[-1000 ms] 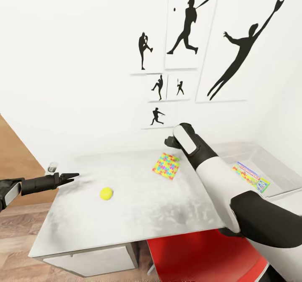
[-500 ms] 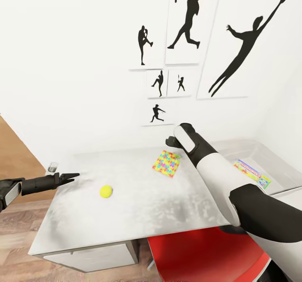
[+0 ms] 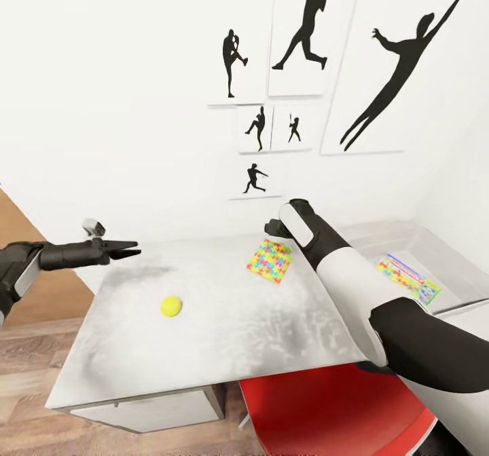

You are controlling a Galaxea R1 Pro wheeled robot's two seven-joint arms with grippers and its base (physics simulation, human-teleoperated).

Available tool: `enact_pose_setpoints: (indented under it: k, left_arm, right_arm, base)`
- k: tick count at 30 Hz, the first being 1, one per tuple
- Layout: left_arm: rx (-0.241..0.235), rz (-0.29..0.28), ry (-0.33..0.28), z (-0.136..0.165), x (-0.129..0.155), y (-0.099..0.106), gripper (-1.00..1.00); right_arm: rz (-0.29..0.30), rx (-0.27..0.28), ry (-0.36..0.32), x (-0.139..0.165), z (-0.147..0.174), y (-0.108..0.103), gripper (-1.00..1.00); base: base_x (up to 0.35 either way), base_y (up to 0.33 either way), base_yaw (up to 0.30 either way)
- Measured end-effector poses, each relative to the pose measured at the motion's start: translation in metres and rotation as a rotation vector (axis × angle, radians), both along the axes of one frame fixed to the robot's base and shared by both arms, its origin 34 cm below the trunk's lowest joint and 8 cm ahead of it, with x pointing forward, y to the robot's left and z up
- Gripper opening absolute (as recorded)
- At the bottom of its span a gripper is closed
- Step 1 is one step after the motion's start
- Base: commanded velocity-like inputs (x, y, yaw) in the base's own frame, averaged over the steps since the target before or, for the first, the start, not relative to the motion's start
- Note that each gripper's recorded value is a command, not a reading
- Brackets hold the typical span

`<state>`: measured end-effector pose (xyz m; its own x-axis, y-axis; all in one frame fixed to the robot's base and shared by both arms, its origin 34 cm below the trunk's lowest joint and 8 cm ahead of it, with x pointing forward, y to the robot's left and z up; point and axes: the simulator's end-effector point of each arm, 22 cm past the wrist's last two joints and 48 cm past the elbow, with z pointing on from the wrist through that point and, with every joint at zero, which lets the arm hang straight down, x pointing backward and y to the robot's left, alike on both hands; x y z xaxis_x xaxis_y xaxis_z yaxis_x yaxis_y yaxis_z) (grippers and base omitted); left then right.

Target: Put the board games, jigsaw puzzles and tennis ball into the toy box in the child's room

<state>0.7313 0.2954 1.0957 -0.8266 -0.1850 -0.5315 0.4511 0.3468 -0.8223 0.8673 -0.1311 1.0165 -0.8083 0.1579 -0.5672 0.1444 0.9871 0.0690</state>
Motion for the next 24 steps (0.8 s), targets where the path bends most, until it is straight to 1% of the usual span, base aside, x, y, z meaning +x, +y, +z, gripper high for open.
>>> enact_pose_setpoints:
  k: [2,4,7,9,12,15,18,24]
  left_arm:
    - [0.001,-0.039,-0.03,0.019,0.0,-0.012,1.0]
    - [0.003,-0.064,-0.05,0.03,-0.001,-0.021,1.0]
    - [-0.003,-0.092,-0.064,0.036,0.0,-0.036,1.0]
    - [0.002,-0.095,-0.064,0.034,0.001,-0.042,1.0]
    - [0.022,-0.087,-0.06,0.027,0.005,-0.045,1.0]
    - [0.029,-0.082,-0.053,0.022,0.008,-0.048,1.0]
    - [0.025,-0.082,-0.047,0.019,0.009,-0.049,1.0]
    - [0.005,-0.096,-0.04,0.014,0.01,-0.062,1.0]
  right_arm:
    - [0.001,0.002,0.002,0.0,-0.002,0.001,1.0]
    - [0.003,0.003,0.003,0.001,-0.003,0.002,1.0]
    - [0.004,0.005,0.004,0.002,-0.005,0.003,1.0]
    - [0.004,0.005,0.006,0.002,-0.007,0.002,1.0]
    - [0.003,0.005,0.01,0.002,-0.01,0.002,1.0]
    - [0.003,0.007,0.009,0.003,-0.013,0.002,1.0]
    - [0.005,0.009,0.012,0.003,-0.015,0.004,1.0]
    - [0.006,0.012,0.017,0.004,-0.021,0.004,1.0]
  base:
    - [0.0,0.0,0.0]
    - [0.0,0.0,0.0]
    - [0.0,0.0,0.0]
    - [0.0,0.0,0.0]
    - [0.0,0.0,0.0]
    - [0.0,0.0,0.0]
    - [0.0,0.0,0.0]
    - [0.0,0.0,0.0]
